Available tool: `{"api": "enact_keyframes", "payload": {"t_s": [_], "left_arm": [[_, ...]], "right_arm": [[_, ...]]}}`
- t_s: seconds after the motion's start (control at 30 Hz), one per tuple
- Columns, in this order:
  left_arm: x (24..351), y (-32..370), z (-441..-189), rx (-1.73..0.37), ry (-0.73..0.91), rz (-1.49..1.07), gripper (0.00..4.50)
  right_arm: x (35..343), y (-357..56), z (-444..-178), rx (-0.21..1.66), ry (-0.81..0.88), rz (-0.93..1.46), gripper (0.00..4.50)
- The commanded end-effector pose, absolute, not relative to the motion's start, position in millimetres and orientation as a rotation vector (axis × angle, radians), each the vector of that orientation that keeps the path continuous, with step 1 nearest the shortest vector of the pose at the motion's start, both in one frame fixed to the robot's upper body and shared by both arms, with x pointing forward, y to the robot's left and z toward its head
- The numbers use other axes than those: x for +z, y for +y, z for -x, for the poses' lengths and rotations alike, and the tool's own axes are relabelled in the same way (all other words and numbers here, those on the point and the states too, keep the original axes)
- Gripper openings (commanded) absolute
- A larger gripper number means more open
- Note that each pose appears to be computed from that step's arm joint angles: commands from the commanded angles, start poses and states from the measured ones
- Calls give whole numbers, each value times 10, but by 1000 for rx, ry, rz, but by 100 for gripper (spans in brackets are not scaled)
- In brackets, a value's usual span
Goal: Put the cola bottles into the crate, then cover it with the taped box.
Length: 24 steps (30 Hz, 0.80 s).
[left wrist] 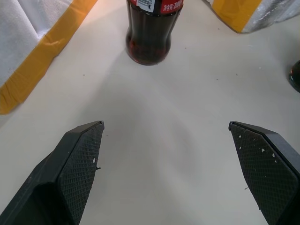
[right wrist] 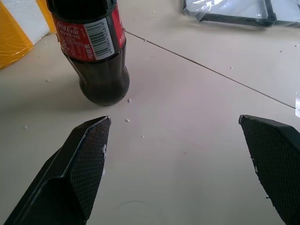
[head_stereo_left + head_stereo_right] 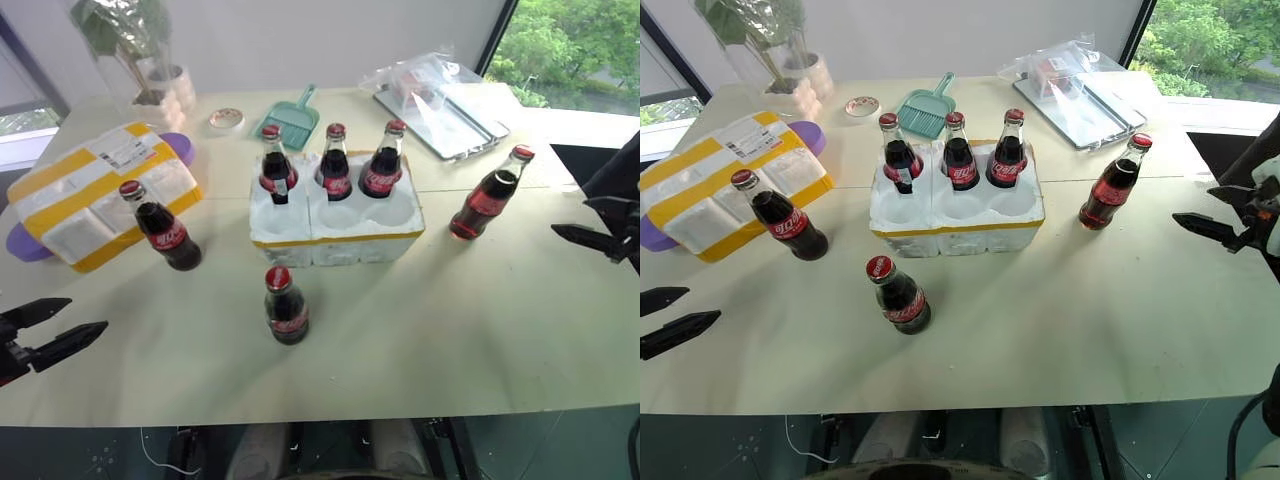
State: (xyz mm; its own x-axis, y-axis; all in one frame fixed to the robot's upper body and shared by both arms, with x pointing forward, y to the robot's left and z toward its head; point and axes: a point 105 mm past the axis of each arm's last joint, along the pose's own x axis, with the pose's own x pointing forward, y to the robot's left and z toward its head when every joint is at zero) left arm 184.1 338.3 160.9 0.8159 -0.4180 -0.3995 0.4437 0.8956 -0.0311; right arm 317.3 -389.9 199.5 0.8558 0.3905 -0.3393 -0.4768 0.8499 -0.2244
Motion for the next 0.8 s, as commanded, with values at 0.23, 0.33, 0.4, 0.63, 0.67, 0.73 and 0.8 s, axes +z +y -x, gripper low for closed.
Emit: {"api": "enact_keyframes", "payload": {"t_s": [0.23, 0.33, 0.4, 0.63, 0.67, 0.73, 0.8], "left_arm": [[1736, 3385, -1921, -431, 343, -93, 448], [1761, 3387, -1982, -420, 326, -101, 448], [1731, 3384, -2005, -422, 345, -108, 448], [1819, 3264, -2159, -472, 296, -116, 448], [1861, 3253, -2195, -478, 275, -104, 448], [1889, 3240, -2266, -484, 257, -106, 448], [1883, 3212, -2347, -494, 249, -121, 448]], "right_arm": [[2127, -3927, -3183, 440, 230, 315, 450], [2102, -3944, -3180, 432, 237, 311, 450], [2111, -3949, -3172, 433, 239, 253, 450], [2326, -4011, -3057, 438, 223, 292, 450], [2412, -4018, -3032, 441, 209, 307, 450], [2622, -4006, -3004, 446, 179, 322, 450], [2875, -3912, -2962, 496, 138, 321, 450]]}}
